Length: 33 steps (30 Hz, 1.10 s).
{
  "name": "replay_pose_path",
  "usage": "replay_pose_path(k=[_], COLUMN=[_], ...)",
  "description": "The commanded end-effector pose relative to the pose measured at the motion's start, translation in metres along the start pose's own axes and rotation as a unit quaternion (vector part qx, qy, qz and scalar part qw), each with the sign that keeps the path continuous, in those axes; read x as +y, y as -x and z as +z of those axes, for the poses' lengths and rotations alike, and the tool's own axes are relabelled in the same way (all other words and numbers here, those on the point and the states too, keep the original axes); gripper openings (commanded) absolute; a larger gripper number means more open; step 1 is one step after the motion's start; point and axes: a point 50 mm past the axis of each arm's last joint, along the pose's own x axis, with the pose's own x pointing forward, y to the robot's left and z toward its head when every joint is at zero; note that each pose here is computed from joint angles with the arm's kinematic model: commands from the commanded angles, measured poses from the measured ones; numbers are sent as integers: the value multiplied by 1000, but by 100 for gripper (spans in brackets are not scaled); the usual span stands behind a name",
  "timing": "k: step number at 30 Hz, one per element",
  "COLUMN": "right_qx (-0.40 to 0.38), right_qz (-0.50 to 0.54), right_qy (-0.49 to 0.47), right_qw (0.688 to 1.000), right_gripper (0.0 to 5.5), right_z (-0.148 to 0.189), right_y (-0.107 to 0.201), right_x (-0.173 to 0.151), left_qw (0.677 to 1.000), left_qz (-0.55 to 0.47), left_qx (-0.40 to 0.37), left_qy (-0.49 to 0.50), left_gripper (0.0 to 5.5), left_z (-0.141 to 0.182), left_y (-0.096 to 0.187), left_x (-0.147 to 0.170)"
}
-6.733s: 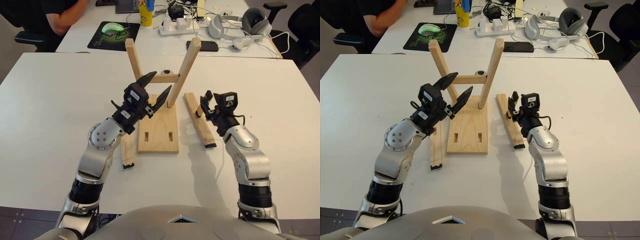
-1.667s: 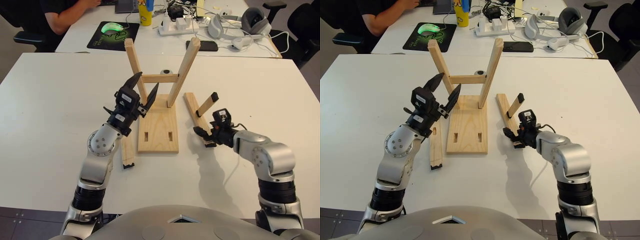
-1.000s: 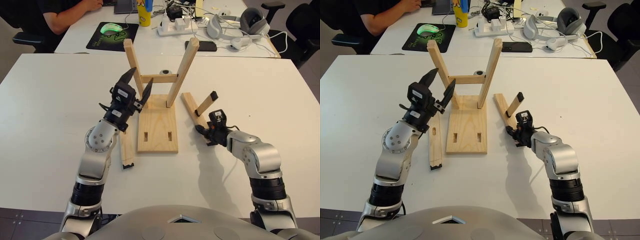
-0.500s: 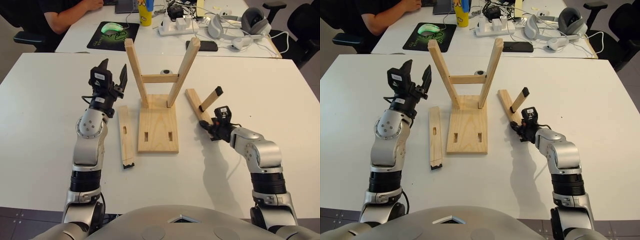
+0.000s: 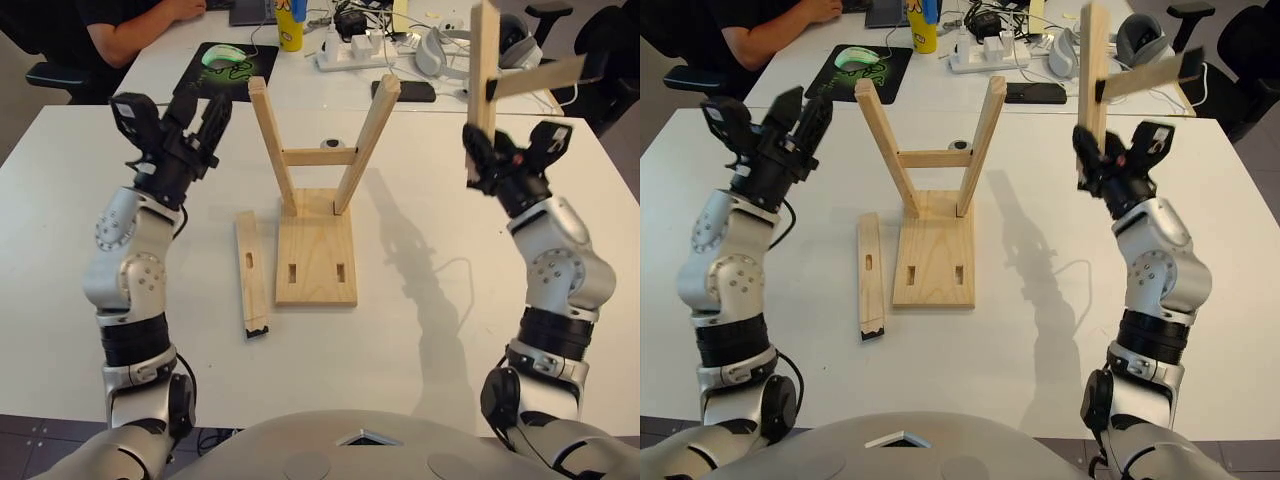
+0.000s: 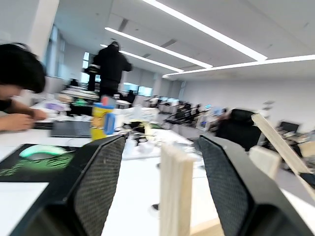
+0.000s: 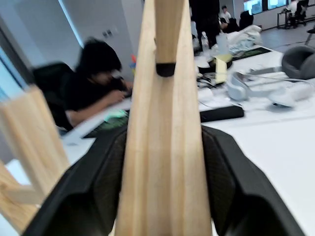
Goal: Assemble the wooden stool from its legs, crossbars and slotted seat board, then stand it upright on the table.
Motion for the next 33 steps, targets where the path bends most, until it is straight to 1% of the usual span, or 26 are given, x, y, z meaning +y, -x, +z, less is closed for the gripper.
replay_pose_path(k=[1,3,6,9,12,18,20,25,33], right_qx=[-40,-19,42,101,140,156,166,210,222], right_qz=[165,221,314,369,379,367,374,402,420], right_qy=[-103,-130,-155,-162,-157,-142,-153,-180,-195], right_qw=[980,966,936,910,901,906,900,873,858], right_gripper=[206,206,206,206,206,206,206,206,206], right_z=[30,31,25,11,-3,-16,-19,-36,-45], right_y=[-4,-2,7,12,15,16,22,36,45], right_x=[35,47,71,88,94,88,88,93,97], left_qw=[992,985,972,965,956,935,932,921,877], left_qz=[-92,-135,-187,-208,-233,-273,-277,-287,-318], left_qx=[13,26,51,69,92,128,136,159,205], left_qy=[87,108,133,145,155,185,192,211,297], left_gripper=[279,279,279,279,279,279,279,279,279], left_z=[9,13,18,20,20,19,18,18,6], left_y=[-10,-14,-23,-32,-36,-35,-35,-32,-36], left_x=[-12,-20,-28,-28,-32,-40,-41,-43,-47])
